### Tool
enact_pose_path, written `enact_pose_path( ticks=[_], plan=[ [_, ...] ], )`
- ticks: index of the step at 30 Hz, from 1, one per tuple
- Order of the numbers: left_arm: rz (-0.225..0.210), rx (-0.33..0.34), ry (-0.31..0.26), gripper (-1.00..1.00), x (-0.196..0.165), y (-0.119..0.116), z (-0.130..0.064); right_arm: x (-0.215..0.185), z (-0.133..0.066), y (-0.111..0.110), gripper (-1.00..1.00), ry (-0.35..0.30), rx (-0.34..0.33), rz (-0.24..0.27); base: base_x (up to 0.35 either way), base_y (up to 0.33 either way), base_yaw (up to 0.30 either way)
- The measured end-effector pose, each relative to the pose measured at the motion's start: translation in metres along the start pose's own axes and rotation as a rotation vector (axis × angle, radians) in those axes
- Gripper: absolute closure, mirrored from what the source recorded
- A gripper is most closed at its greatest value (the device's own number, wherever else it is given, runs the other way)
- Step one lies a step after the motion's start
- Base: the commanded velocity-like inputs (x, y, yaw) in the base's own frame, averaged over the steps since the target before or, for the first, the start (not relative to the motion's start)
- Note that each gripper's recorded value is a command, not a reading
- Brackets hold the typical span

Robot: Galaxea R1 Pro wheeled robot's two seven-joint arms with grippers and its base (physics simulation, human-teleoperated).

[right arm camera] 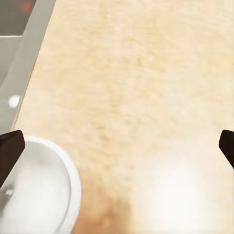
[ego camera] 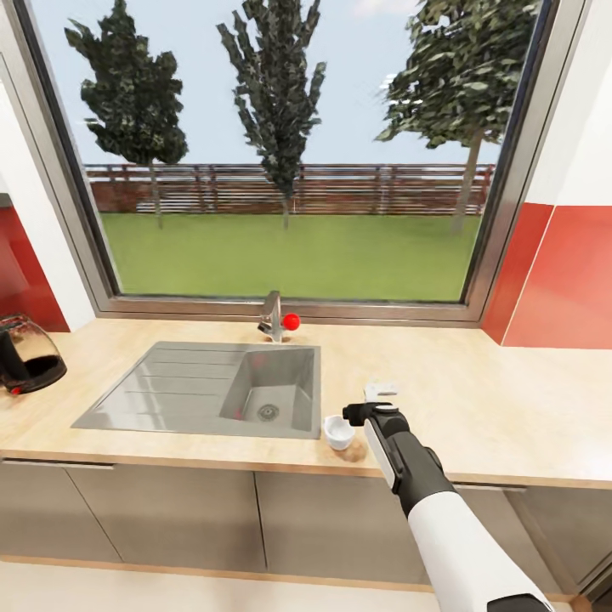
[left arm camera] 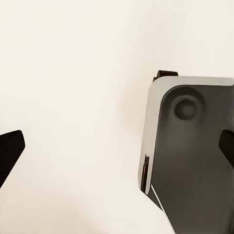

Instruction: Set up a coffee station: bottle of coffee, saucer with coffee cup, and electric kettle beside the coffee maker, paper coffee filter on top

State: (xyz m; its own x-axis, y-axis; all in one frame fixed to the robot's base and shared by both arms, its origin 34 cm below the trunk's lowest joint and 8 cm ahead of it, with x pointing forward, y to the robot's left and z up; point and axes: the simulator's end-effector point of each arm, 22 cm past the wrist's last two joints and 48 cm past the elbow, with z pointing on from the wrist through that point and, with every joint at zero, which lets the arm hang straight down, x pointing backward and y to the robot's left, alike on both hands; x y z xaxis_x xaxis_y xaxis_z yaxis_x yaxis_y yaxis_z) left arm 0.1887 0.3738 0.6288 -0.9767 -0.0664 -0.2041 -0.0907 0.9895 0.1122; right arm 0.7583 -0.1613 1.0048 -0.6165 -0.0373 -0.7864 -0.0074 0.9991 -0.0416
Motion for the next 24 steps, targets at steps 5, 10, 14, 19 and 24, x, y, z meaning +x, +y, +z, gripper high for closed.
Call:
enact_pose_path(
  ticks=[5,10,14,19,24],
  plan=[
    [-0.001,0.0,0.001,-1.0,0.0,0.0,0.0,0.017,0.005,0.002,-1.0,0.04,-0.001,-0.008,0.0,0.05,0.0],
    [-0.001,0.0,0.002,-1.0,0.001,0.0,0.0,0.023,0.007,0.002,-1.0,0.052,-0.001,-0.01,0.0,0.145,0.0],
    [-0.001,0.0,0.003,-1.0,0.002,0.0,0.0,0.024,0.007,0.002,-1.0,0.054,0.0,-0.011,0.0,0.038,0.0],
    [-0.001,0.0,0.003,-1.0,0.001,0.0,0.0,0.025,0.007,0.002,-1.0,0.056,0.0,-0.011,0.0,0.006,0.0],
    [-0.001,0.0,0.003,-1.0,0.002,0.0,0.0,0.039,0.011,0.003,-1.0,0.087,-0.001,-0.017,0.0,0.0,0.0]
  ],
)
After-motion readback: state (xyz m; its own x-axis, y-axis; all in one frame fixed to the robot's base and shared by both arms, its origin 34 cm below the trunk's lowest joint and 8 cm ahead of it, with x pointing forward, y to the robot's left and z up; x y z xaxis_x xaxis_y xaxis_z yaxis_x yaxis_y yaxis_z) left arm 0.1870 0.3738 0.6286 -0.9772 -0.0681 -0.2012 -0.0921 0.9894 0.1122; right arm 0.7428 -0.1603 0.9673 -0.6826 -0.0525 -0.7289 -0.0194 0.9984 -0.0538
